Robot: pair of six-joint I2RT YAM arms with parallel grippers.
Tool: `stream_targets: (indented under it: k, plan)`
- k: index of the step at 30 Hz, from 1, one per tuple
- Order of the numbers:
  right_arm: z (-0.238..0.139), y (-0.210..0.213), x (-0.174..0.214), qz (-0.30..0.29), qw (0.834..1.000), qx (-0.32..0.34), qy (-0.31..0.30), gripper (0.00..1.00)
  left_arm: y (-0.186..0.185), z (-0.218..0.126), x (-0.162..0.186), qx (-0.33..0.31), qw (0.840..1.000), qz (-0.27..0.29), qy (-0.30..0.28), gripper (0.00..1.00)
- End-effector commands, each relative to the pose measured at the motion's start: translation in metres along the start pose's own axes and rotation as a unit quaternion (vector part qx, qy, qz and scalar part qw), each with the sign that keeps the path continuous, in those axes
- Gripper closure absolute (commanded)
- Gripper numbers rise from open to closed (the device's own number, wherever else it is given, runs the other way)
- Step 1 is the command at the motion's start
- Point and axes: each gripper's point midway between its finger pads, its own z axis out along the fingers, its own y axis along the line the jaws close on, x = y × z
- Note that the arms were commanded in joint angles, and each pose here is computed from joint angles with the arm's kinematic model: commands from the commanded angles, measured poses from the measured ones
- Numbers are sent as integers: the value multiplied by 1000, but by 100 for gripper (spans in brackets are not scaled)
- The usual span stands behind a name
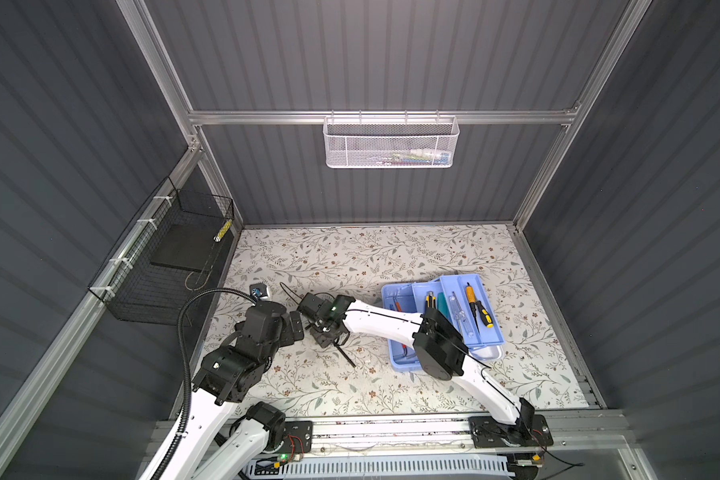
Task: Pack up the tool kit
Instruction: 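Lower the right gripper and close it on the black hex key, then lift the black hex key and carry it over the blue tray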
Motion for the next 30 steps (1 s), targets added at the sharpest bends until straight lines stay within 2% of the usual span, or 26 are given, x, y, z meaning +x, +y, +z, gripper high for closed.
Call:
stream_targets:
  k: [1, 2, 7, 16, 21, 24, 30]
  plan:
    - [14, -17, 21, 17, 999, 10, 46, 98, 3, -2, -7, -8, 1000, -9, -11, 1]
    - [9, -18, 18, 20, 999, 9, 41, 100, 3, -2, -7, -9, 1000, -10, -12, 1]
    - [-17, -25, 4, 43, 999, -7, 11, 100, 2, 0, -8, -13, 1000, -7, -9, 1]
    - [-91, -63, -14, 112, 991, -13, -70, 100, -7, 6, -9, 0, 1000, -7, 1, 1]
    - [-123, -95, -9, 149, 984, -4, -99, 100, -14, 14, -4, 8, 1000, -9, 13, 1]
    - [-139, -119, -1, 175, 978, 4, -113, 100, -20, 14, -5, 31, 999, -21, 1, 1]
    - [-159, -167, 27, 217, 967, 57, -122, 100, -34, 17, -2, 76, 996, -39, -16, 1]
